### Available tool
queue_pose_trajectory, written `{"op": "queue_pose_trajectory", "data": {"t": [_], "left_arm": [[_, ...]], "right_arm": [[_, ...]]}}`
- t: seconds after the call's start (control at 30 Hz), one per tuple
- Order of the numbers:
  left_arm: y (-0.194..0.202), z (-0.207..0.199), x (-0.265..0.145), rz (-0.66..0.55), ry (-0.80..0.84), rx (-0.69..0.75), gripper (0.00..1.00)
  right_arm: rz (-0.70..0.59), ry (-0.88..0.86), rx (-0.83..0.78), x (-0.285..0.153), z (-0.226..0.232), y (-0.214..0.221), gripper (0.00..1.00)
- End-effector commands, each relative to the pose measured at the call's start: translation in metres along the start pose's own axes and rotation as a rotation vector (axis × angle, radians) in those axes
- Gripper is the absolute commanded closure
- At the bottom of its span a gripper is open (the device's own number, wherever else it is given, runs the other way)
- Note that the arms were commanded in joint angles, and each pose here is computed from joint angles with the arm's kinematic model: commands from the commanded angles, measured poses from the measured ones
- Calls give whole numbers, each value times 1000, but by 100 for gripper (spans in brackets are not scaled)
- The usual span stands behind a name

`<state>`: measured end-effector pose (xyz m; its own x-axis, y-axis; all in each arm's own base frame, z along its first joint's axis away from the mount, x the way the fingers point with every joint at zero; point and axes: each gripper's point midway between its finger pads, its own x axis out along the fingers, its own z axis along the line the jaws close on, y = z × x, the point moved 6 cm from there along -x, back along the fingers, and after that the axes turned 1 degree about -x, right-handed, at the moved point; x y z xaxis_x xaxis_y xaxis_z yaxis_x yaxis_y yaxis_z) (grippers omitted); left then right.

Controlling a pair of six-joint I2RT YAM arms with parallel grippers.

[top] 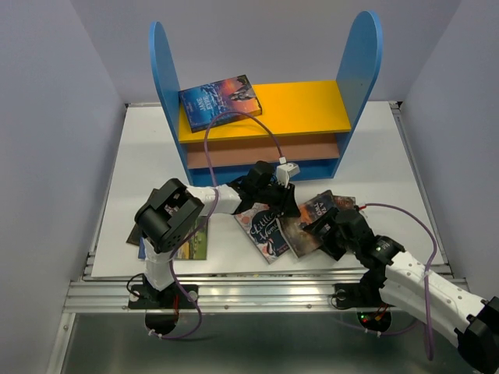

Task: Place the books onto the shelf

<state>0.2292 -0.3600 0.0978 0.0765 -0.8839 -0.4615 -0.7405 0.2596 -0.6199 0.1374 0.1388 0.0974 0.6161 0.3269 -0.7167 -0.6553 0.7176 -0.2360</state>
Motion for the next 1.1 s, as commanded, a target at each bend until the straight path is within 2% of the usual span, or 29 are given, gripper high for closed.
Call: {"op": "queue_pose_trajectory", "data": {"t": [0.0,0.13,0.23,0.37,0.5,0.67,0.8,0.93,1.07], "left_arm": [[27,-37,-10,138,107,-87,100],[9,-52,-27,70,83,-62,100],[-7,-65,-43,-3,55,-24,100],[-25,-94,-70,-93,47,46,100],[-42,-122,-102,-186,44,128,100],[-65,-157,-148,-329,48,201,100],[-95,-183,-178,-471,42,260,100],[-142,-203,-208,-665,-51,289,100],[-176,-222,-234,-801,-101,308,100]], "right_arm": [[-43,27,-35,3,-6,-4,8],[-99,35,-49,-7,1,-14,0],[-154,78,-87,-20,0,-24,0],[-301,37,-140,-48,19,-49,0],[-421,-77,-210,-86,47,-70,0],[-522,-82,-287,-108,59,-87,0],[-539,-67,-339,-111,69,-93,0],[-552,-74,-368,-111,82,-97,0],[-577,-120,-380,-113,93,-100,0]]}}
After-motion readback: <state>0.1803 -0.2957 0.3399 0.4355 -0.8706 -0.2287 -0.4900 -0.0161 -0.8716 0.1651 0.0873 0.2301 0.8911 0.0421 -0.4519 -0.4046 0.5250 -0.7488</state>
